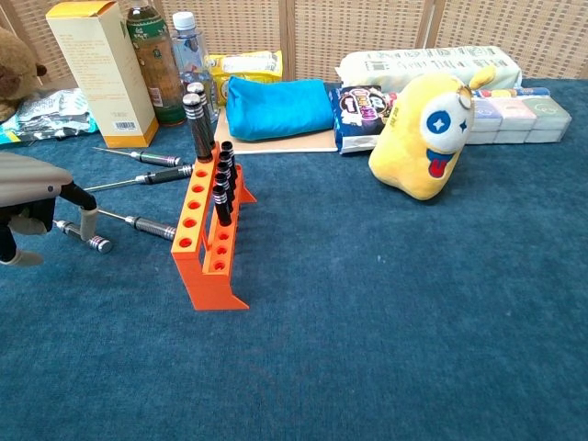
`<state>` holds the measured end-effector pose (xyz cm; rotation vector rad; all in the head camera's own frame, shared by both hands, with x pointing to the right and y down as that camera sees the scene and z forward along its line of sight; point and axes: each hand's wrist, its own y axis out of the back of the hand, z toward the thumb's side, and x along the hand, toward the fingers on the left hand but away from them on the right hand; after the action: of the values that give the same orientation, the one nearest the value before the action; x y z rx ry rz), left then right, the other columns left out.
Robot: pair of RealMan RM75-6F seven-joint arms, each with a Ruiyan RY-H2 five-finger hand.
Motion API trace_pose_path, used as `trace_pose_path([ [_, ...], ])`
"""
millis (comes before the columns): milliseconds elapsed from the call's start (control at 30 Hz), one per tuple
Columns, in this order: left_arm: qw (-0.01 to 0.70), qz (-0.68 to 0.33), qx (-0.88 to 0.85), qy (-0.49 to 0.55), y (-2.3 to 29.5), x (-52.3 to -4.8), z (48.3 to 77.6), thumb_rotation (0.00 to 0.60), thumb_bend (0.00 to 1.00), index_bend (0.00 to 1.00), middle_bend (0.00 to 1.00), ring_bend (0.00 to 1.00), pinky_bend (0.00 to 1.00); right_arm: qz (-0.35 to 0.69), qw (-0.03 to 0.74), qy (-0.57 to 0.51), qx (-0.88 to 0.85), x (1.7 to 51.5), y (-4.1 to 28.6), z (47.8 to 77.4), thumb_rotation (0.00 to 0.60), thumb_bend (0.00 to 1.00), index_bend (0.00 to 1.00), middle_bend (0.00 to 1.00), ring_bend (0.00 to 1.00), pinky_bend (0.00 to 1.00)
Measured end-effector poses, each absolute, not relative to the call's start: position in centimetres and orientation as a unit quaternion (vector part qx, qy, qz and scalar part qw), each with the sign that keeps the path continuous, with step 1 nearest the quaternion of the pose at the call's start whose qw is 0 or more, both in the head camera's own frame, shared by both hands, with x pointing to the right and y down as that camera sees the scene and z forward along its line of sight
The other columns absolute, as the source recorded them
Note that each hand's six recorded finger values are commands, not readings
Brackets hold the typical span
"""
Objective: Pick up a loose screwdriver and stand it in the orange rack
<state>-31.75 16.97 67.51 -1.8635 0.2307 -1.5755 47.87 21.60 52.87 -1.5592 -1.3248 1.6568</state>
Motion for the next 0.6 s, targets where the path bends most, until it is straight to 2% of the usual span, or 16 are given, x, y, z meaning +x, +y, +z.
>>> trace_pose_path([
  [600, 0.376, -0.588, -0.708, 0.11, 17.1, -30.9, 69.1, 0.6, 0.31, 0.4, 1.0, 1.0, 1.0, 0.611, 0.244, -0.487, -0.575, 48.0, 21.6, 52.9, 0.6, 0.0, 0.0, 0.0, 0.0, 0.0],
])
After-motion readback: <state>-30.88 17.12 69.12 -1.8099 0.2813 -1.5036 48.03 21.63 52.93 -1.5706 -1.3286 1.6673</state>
